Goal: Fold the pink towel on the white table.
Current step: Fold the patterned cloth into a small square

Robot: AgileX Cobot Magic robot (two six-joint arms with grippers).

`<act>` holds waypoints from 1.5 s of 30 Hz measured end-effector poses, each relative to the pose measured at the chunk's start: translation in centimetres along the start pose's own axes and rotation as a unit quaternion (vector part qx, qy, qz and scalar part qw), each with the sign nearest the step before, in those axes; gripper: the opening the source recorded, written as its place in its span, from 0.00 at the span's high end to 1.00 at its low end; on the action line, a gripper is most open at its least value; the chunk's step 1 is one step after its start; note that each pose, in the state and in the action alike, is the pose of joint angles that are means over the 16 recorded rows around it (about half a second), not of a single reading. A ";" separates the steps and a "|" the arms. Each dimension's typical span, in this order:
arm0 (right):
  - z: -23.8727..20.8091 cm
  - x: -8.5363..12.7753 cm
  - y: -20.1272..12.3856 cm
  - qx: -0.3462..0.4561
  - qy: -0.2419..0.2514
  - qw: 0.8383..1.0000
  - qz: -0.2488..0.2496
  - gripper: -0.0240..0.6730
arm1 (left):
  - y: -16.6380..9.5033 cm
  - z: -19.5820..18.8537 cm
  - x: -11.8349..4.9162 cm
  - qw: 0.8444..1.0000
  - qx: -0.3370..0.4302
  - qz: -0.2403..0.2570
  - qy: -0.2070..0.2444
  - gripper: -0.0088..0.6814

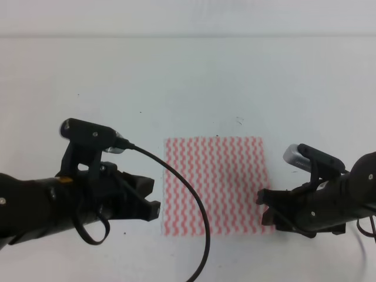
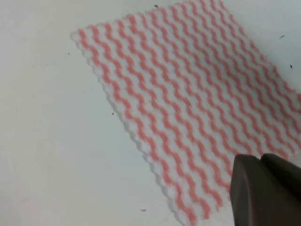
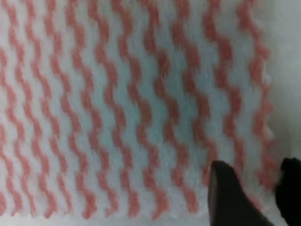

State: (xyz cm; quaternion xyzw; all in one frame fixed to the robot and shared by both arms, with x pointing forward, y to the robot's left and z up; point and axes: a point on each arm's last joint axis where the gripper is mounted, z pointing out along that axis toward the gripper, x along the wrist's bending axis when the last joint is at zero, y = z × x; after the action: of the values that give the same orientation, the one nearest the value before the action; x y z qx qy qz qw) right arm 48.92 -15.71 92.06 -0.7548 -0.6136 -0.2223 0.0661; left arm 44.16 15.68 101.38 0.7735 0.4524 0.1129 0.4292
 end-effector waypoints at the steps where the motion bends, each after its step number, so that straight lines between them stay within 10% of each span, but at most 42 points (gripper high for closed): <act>1: 0.1 0.0 0.0 0.000 0.000 1.000 0.000 0.65 | 0.0 0.0 0.0 1.000 0.000 0.000 0.000 0.99; 25: 0.4 0.0 0.1 0.006 -0.007 1.000 -0.011 0.87 | 0.0 -0.1 0.0 1.000 -0.001 0.018 -0.001 0.99; 45: -2.0 2.6 2.2 -0.027 0.032 0.998 -0.039 0.99 | -0.6 1.0 0.1 0.981 0.024 0.192 -0.009 0.99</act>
State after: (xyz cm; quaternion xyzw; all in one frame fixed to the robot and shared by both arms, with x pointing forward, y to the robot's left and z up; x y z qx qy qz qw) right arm 50.91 -14.61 95.31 -0.7243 -0.6342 -0.2646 0.0567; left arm 44.42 15.38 100.31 0.8571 0.2945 0.1754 0.3846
